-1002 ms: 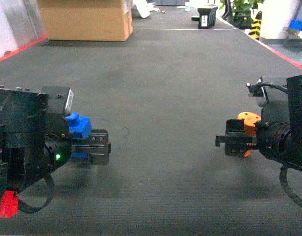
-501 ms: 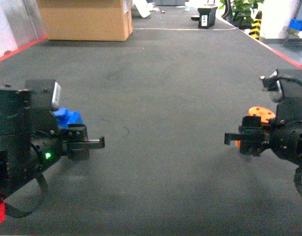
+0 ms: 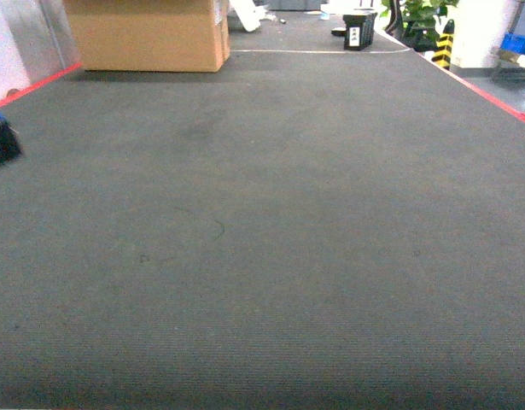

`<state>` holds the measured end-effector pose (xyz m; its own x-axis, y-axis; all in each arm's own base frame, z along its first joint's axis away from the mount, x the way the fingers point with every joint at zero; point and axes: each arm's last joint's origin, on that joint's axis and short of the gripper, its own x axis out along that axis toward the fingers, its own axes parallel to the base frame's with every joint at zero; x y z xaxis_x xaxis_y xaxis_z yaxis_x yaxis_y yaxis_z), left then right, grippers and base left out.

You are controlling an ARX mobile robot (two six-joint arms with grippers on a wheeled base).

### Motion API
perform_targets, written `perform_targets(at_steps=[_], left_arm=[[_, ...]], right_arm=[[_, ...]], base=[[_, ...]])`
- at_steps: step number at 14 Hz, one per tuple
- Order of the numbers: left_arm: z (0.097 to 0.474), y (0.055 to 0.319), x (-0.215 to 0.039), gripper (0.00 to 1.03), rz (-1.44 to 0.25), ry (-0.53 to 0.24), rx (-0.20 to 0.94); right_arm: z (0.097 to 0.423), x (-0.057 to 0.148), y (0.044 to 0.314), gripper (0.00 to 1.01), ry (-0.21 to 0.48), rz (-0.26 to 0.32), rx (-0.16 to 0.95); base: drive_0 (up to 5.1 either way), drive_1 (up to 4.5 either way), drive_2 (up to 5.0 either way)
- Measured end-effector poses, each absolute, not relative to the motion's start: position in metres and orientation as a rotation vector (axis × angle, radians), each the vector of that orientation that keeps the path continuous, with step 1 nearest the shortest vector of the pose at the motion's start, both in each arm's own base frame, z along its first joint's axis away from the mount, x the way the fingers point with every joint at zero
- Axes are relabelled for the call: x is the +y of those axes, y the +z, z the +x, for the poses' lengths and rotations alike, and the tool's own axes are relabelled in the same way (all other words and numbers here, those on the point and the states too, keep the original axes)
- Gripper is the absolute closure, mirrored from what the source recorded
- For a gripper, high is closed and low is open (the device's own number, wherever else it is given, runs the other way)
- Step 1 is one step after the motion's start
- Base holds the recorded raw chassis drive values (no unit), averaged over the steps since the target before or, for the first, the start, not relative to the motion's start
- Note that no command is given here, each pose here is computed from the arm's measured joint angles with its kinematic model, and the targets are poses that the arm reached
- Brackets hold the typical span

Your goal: Sort blue parts and orange caps into right shelf containers

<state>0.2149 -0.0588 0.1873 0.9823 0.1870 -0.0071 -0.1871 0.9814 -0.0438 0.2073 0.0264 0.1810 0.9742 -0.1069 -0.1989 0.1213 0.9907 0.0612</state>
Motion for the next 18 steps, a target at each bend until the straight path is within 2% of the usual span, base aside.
perform_targets(at_steps=[4,5,6,8,9,10,12,13,15,16,18], left_arm=[[0.153,0.241,-0.049,0.61,-0.126,0.246,-0.213],[0.147,0.247,-0.047,0.61,-0.135,0.268,-0.245],[0.147,0.249,-0.047,0.61,-0.127,0.273,-0.25],[0.15,0.245,-0.048,0.61,-0.109,0.268,-0.223],[0.149,0.246,-0.043,0.61,-0.037,0.156,-0.122],[0.144,0.243,-0.037,0.61,-0.01,0.091,-0.077],[0.135,0.217,-0.025,0.61,0.008,0.011,0.007],[0.132,0.207,-0.021,0.61,0.011,-0.002,0.02],[0.127,0.2,-0.015,0.61,0.008,0.006,0.008],[0.124,0.197,-0.013,0.61,0.006,0.004,0.001],[0.121,0.189,-0.006,0.61,0.006,-0.016,0.011]], right_arm=[[0.14,0.016,0.232,0.57,-0.158,0.107,-0.045],[0.139,0.019,0.244,0.57,-0.174,0.104,-0.109],[0.142,0.022,0.249,0.57,-0.161,0.089,-0.11],[0.143,0.022,0.247,0.57,-0.164,0.076,-0.093],[0.141,0.019,0.245,0.57,-0.098,0.038,-0.028],[0.138,0.016,0.238,0.57,-0.043,0.026,-0.006],[0.131,0.013,0.217,0.57,0.004,0.016,0.009],[0.128,0.009,0.21,0.57,0.011,0.012,0.011],[0.123,-0.001,0.2,0.57,-0.026,0.009,0.005],[0.121,0.0,0.197,0.57,-0.002,0.008,0.003],[0.118,0.0,0.189,0.57,0.0,0.007,0.008]], base=[[0.0,0.0,0.0],[0.0,0.0,0.0],[0.0,0.0,0.0],[0.0,0.0,0.0],[0.0,0.0,0.0],[0.0,0.0,0.0],[0.0,0.0,0.0],[0.0,0.0,0.0],[0.0,0.0,0.0],[0.0,0.0,0.0],[0.0,0.0,0.0]])
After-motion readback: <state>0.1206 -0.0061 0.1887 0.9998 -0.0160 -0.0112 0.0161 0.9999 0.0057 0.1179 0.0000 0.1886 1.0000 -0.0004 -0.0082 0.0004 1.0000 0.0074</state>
